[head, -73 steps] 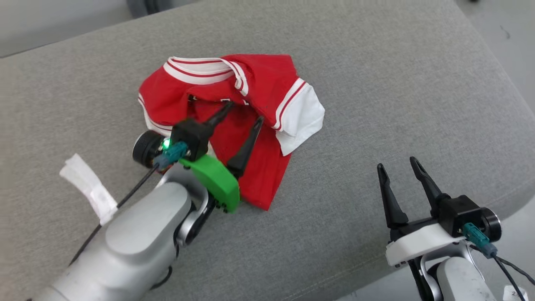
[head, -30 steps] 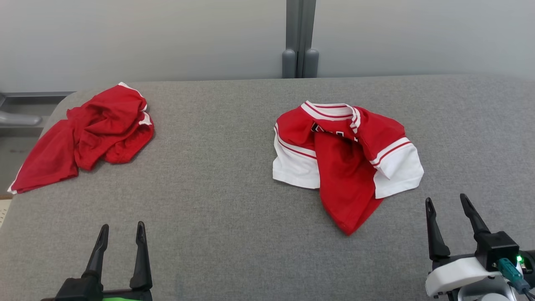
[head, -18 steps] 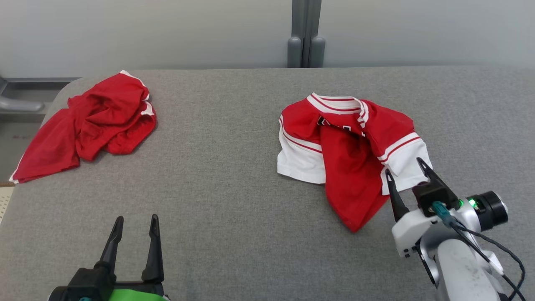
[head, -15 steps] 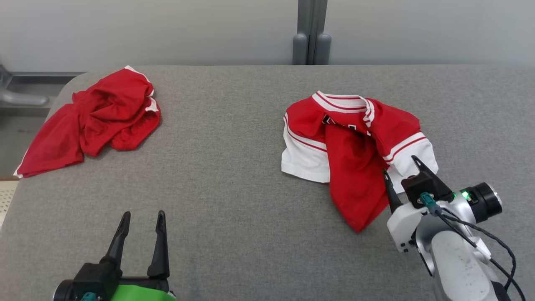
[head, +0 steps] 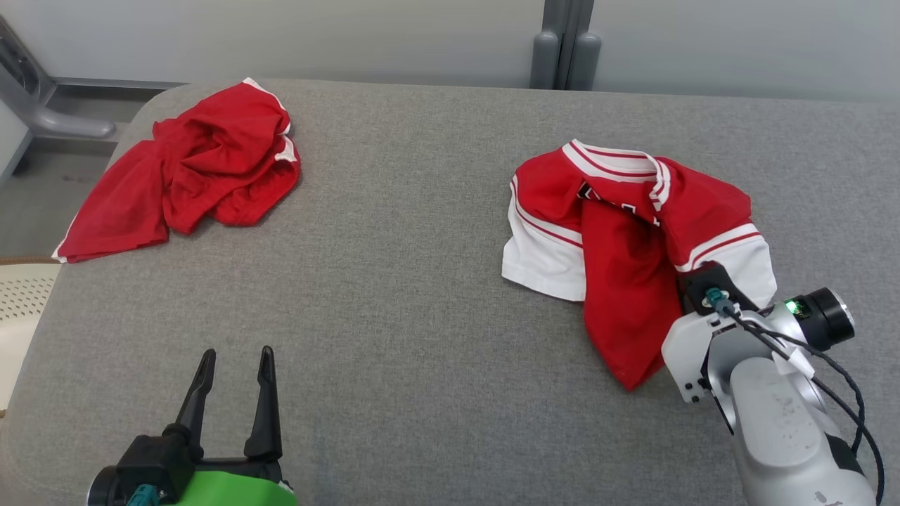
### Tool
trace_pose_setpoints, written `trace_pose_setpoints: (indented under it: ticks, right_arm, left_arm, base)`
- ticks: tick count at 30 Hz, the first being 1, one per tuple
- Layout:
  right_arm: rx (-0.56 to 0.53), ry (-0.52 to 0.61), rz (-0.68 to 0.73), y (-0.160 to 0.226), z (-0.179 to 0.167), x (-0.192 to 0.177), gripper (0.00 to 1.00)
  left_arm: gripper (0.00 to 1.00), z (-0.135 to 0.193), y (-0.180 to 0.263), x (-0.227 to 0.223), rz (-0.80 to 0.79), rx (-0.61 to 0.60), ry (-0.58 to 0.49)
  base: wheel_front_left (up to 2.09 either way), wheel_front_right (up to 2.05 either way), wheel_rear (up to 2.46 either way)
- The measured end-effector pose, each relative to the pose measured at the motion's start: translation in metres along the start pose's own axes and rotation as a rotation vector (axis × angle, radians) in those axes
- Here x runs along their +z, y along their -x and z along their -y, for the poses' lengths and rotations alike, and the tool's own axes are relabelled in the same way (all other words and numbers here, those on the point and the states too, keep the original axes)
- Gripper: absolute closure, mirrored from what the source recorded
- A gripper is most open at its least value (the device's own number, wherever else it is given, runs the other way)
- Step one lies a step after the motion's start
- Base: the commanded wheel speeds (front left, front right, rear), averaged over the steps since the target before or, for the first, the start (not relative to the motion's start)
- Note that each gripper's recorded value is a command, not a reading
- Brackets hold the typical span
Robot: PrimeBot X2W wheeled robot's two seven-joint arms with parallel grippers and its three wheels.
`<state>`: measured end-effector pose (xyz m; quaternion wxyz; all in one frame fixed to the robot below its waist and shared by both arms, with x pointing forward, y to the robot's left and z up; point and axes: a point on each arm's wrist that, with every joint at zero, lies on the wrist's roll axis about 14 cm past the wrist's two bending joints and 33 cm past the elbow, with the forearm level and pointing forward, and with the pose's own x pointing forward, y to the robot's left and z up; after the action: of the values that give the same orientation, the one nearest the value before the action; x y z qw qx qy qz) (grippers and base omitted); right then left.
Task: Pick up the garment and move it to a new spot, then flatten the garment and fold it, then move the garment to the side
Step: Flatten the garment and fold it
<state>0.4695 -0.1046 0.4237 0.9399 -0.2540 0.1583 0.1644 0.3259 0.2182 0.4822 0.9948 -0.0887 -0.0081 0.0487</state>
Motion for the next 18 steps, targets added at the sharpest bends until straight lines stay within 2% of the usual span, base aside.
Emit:
trace_pose_setpoints:
  ticks: [5, 7, 10, 14, 18]
  right_arm:
    - [0.06, -0.277, 0.035, -0.007, -0.013, 0.028, 1.0]
    - [0.135, -0.438, 0.08, -0.008, -0.024, 0.062, 1.0]
    - [0.264, -0.606, 0.173, 0.004, -0.034, 0.122, 1.0]
    - [0.382, -0.745, 0.323, 0.035, -0.014, 0.193, 1.0]
    - [0.506, -0.872, 0.467, 0.069, 0.004, 0.244, 1.0]
  left_arm:
    - [0.0, 0.001, 0.001, 0.004, 0.013, -0.003, 0.008]
    - [0.0, 0.002, 0.001, 0.005, 0.019, -0.006, 0.01]
    - [0.0, 0.004, 0.001, 0.006, 0.022, -0.011, 0.012]
    - [0.0, 0.008, 0.001, 0.007, 0.026, -0.02, 0.019]
    - [0.0, 0.014, 0.002, 0.009, 0.036, -0.038, 0.025]
  base:
    - [0.0, 0.0, 0.0]
    - [0.0, 0.0, 0.0]
    - [0.0, 0.0, 0.0]
    - [0.0, 0.0, 0.0]
    - [0.0, 0.0, 0.0]
